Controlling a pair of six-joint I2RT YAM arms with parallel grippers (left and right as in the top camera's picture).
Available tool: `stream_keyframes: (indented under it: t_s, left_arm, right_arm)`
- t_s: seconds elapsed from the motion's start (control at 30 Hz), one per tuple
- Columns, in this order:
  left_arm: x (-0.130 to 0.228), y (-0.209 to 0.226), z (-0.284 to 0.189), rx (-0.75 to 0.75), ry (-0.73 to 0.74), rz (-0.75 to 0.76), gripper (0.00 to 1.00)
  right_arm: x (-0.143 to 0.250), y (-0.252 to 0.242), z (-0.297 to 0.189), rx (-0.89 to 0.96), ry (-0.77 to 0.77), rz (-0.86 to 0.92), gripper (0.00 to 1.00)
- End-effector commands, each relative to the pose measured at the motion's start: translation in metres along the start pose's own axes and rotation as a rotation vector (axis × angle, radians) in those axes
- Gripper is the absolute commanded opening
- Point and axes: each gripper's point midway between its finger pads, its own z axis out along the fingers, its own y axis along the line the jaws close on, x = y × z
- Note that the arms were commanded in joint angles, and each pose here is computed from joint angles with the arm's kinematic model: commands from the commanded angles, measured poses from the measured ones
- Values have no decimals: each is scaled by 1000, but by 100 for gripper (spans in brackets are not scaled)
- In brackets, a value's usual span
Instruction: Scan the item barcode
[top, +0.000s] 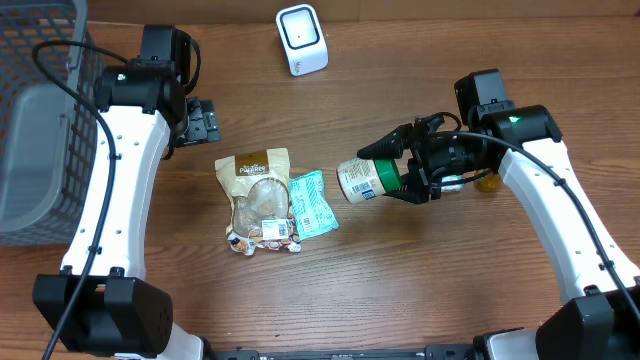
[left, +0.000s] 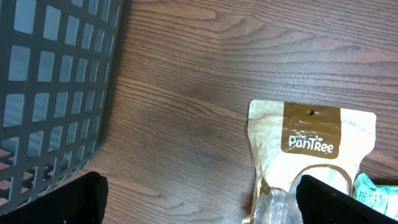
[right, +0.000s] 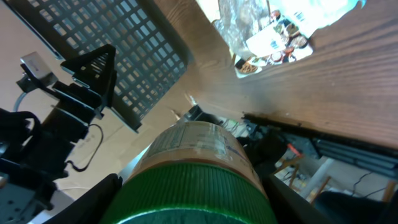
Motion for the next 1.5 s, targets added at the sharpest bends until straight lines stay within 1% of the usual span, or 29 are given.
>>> stream_keyframes:
  t_s: [0.0, 0.03, 0.07, 0.1, 0.13, 0.17, 0.27, 0.33, 0.4, 0.6, 0.7, 0.77, 0.83, 0.87, 0.93, 0.97, 1.0, 1.1, 1.33, 1.4, 1.47]
  left_arm:
    - [-5, 3, -1, -11, -12, 0, 100]
    - [-5, 3, -1, -11, -12, 0, 100]
    - [-5, 3, -1, -11, -12, 0, 100]
    - [-5, 3, -1, -11, -12, 0, 100]
    - [-5, 3, -1, -11, -12, 0, 100]
    - [-5, 3, -1, -11, -12, 0, 99]
    - [-5, 3, -1, -11, -12, 0, 100]
    - [-5, 3, -1, -11, -12, 0, 100]
    - [-5, 3, -1, -11, -12, 0, 99]
    - [-5, 3, -1, -11, -12, 0, 100]
    - [-5, 3, -1, -11, -12, 0, 100]
    - [-5, 3, -1, -11, -12, 0, 100]
    - [-5, 3, -1, -11, -12, 0, 100]
    - [-5, 3, -1, -11, -12, 0, 99]
    - [-5, 3, -1, -11, -12, 0, 100]
    - [-5, 3, -1, -11, -12, 0, 100]
    - [-5, 3, -1, -11, -12, 0, 99]
    - [-5, 3, -1, -11, -12, 0, 100]
    - [-5, 3, -1, -11, -12, 0, 100]
    - [-5, 3, -1, -11, -12, 0, 100]
    - [-5, 3, -1, -11, -12, 0, 100]
  right_arm:
    - [21, 23, -8, -97, 90, 7, 53]
    - [25, 26, -9, -117, 117, 6, 44]
    - [29, 29, -9, -134, 140, 6, 30]
    - [31, 31, -10, -143, 152, 5, 20]
    - [32, 31, -10, -147, 158, 5, 15]
    - [32, 31, -10, -147, 157, 3, 14]
    - [27, 28, -9, -126, 127, 2, 14]
    - [22, 24, -8, -101, 95, 2, 20]
    - [11, 16, -7, -57, 35, 2, 22]
    - [-46, -17, -15, 154, -291, -27, 22]
    - [-80, -33, -33, 278, -498, -41, 22]
    - [-97, -37, -46, 328, -610, -57, 22]
    - [-112, -31, -56, 343, -697, -115, 22]
    - [-116, -23, -57, 343, -700, -210, 21]
    - [-118, 2, -53, 313, -670, -452, 12]
    - [-118, 12, -54, 301, -671, -531, 8]
    - [-119, 18, -58, 299, -690, -550, 6]
    - [-108, 44, -74, 313, -718, -656, 6]
    - [-51, 129, -124, 296, -798, -902, 4]
    - [-44, 145, -130, 305, -833, -972, 4]
    - [-45, 155, -133, 342, -895, -1029, 4]
